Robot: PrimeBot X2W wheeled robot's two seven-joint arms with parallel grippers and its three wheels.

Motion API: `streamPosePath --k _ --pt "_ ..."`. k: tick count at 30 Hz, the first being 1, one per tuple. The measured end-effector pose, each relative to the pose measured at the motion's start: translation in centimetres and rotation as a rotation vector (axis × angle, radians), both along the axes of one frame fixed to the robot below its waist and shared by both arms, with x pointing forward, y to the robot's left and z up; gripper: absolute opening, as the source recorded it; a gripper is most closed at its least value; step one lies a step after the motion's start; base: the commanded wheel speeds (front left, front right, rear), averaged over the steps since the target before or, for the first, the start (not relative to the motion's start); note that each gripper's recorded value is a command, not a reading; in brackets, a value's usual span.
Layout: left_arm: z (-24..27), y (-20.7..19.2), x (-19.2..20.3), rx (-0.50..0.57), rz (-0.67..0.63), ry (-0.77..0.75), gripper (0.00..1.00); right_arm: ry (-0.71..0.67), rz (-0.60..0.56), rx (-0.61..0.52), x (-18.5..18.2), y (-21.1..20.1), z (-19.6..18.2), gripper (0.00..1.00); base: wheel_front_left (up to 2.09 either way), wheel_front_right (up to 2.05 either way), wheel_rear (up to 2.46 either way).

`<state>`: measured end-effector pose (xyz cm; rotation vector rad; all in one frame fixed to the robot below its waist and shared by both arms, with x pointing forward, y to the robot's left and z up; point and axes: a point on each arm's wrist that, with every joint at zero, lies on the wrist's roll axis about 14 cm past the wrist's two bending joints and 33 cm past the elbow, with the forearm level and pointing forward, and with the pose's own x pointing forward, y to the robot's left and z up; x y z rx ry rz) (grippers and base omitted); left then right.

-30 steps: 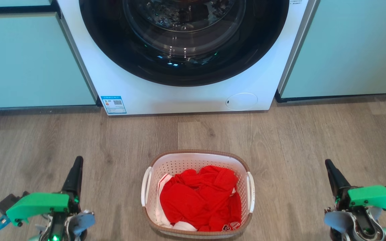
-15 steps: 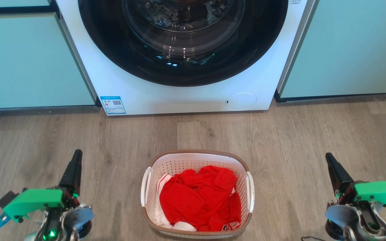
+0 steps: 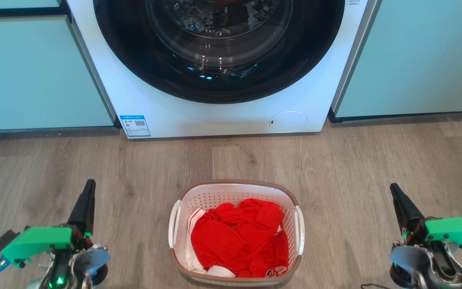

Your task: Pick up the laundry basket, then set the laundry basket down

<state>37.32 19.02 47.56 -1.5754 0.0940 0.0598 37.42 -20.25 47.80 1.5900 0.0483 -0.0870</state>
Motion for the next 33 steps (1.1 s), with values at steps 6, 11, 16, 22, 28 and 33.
streamPosePath --k 6,11,16,22,28,33 --pt "0.00 0.04 0.00 0.000 0.001 0.000 0.00 0.000 -0.001 0.000 0.00 -0.04 0.00 0.00 0.00 0.00 0.00" --pt "0.00 0.05 0.00 -0.001 0.002 0.000 0.00 0.000 -0.004 0.000 -0.01 -0.13 0.01 0.00 0.00 0.00 0.00" --pt "0.00 0.07 0.00 -0.001 0.003 0.000 0.00 0.000 -0.006 0.000 -0.02 -0.22 0.01 0.00 0.00 0.00 0.00" --pt "0.00 0.09 0.00 -0.002 0.004 0.000 0.00 0.000 -0.007 0.001 -0.02 -0.25 0.01 0.00 0.00 0.00 0.00" --pt "0.01 0.06 0.00 -0.002 0.001 0.000 0.00 0.000 -0.008 0.001 -0.02 -0.28 0.01 0.00 0.00 0.00 0.00" --pt "0.01 0.06 0.00 -0.002 0.002 0.000 0.00 0.000 -0.009 -0.001 -0.02 -0.31 0.01 0.00 0.00 0.00 0.00"
